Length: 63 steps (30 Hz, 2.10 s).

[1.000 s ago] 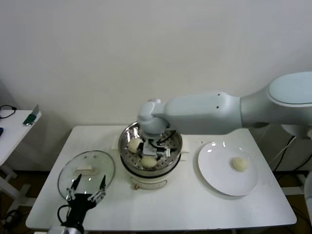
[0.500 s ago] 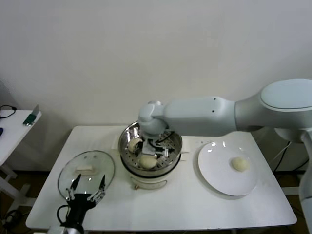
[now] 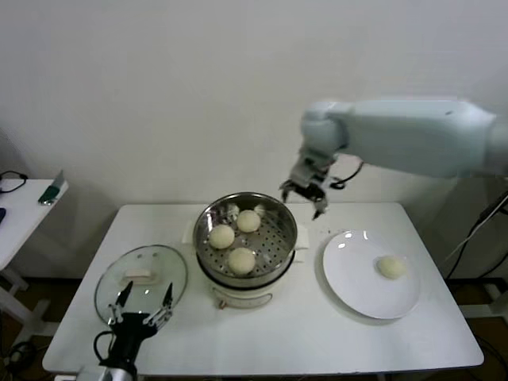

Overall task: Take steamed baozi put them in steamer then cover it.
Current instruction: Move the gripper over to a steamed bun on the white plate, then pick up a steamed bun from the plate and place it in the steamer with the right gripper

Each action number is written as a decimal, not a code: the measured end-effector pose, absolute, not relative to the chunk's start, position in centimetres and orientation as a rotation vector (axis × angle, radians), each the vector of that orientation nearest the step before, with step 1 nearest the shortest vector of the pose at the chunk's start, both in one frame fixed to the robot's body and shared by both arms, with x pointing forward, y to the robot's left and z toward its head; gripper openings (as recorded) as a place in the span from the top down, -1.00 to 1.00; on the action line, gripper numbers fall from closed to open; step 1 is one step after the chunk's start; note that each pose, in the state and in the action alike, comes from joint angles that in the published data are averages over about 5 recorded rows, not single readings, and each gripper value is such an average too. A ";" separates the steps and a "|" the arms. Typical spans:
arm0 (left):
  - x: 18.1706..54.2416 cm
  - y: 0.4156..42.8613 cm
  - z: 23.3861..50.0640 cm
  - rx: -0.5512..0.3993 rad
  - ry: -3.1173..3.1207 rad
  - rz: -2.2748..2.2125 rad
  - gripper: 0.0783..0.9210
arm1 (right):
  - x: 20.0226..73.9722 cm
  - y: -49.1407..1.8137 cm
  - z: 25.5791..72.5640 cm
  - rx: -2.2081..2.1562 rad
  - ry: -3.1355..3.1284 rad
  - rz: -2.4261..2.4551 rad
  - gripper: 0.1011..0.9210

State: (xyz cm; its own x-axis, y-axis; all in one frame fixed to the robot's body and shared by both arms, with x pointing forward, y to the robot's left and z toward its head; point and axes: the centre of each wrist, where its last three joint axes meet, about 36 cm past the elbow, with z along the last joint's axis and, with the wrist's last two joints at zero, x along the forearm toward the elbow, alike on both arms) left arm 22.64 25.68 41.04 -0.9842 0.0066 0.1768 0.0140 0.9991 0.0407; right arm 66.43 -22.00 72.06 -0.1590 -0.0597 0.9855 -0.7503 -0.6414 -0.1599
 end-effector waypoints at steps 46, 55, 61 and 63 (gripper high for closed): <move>22.0 25.4 39.7 0.003 -2.933 -0.051 -0.77 | 63.5 -44.8 46.7 1.092 -1.349 1.253 -0.68; 22.1 25.3 39.8 0.003 -2.936 -0.049 -0.77 | 63.7 -44.7 46.6 1.100 -1.348 1.229 -0.45; 22.2 25.3 40.0 0.003 -2.941 -0.049 -0.77 | 64.1 -44.4 48.2 1.117 -1.354 1.213 -0.39; 22.2 25.3 40.1 0.003 -2.942 -0.049 -0.77 | 64.5 -44.1 49.3 1.126 -1.362 1.216 -0.38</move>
State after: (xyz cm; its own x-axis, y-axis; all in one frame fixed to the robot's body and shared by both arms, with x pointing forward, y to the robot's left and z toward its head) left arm 22.16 25.31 40.08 -0.9802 -0.0052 0.1979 0.0014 0.9995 0.0329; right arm 64.51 -44.08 49.35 -0.1179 -0.0383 0.9923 -0.9903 0.0785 -0.1146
